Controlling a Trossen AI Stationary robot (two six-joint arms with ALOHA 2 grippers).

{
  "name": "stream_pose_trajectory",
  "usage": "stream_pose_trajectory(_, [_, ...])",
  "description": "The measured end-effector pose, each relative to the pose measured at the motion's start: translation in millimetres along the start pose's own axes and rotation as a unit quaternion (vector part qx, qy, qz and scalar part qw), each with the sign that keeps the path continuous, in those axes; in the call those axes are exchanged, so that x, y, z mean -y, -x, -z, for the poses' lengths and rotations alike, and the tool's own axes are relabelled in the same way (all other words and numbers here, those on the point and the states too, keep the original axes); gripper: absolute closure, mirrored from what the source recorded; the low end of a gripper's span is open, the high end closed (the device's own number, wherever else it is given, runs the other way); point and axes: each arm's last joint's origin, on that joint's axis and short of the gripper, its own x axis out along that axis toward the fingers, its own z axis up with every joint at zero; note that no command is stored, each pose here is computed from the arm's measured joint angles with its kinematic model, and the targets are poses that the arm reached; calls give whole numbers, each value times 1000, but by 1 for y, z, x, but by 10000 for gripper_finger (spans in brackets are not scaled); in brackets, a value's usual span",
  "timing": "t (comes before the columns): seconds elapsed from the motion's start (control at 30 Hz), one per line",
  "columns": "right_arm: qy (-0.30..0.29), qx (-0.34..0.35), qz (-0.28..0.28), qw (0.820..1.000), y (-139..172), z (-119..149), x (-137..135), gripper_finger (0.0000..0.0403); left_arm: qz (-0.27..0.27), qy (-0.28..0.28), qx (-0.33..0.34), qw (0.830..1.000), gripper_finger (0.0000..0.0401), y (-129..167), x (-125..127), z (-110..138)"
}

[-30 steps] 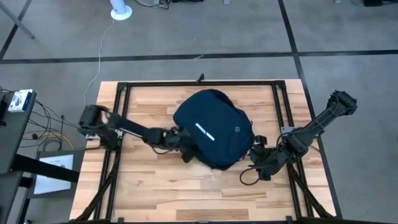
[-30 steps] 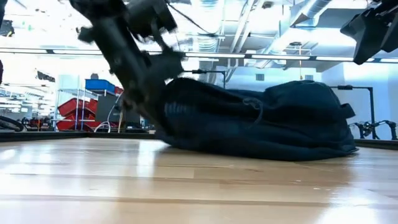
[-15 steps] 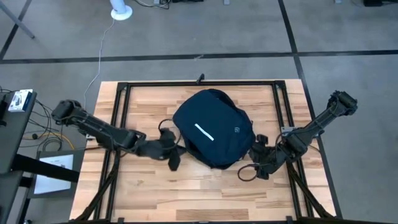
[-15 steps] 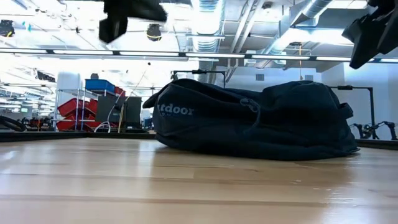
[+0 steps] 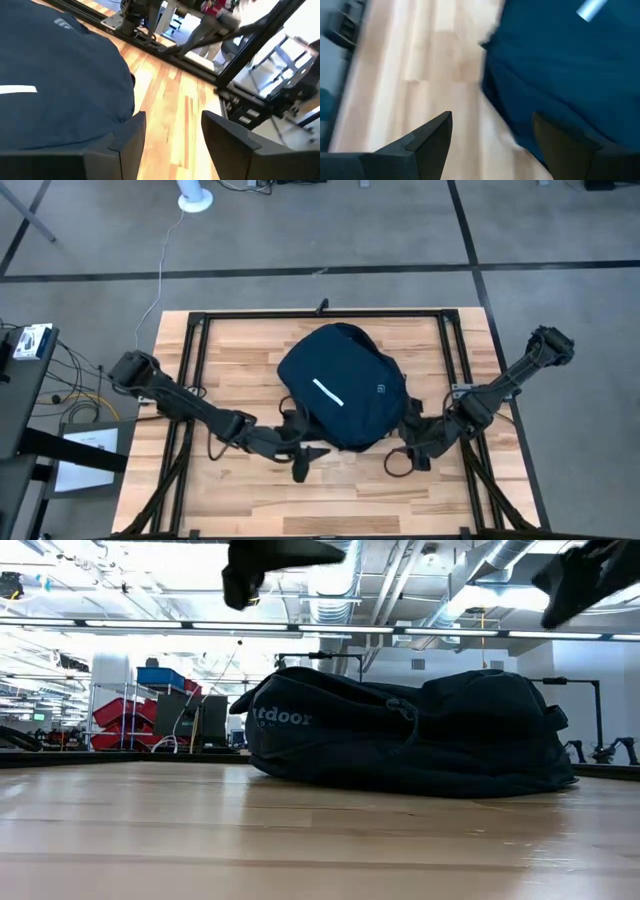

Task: Unpack backpack
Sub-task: Close the dark blue backpack

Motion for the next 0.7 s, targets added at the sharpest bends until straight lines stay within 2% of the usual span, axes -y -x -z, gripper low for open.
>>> stream_pose_trajectory(0.2, [11,23,-41,999,6,3,-17,138,-9,-12,-14,1000,220,-9,-1,10])
stream_pose_trajectory(0.33, [4,8,-46,999,3,10,-27,138,-9,-22,-11,1000,220,-10,-2,8])
stream_pose_trajectory(0.43, [24,-15,-39,999,-9,17,-38,138,-12,-34,-16,999,220,-10,-2,9])
stream_pose_trajectory(0.5, [41,-22,-11,999,-20,20,-45,138,-21,-44,-36,998,221,-10,-5,12])
stream_pose_trajectory(0.6, [89,11,59,994,-36,13,-56,138,-43,-64,-76,994,221,-10,-13,18])
stream_pose_trajectory(0.7, [166,43,145,975,-57,5,-66,138,-50,-64,-99,992,221,-11,-20,19])
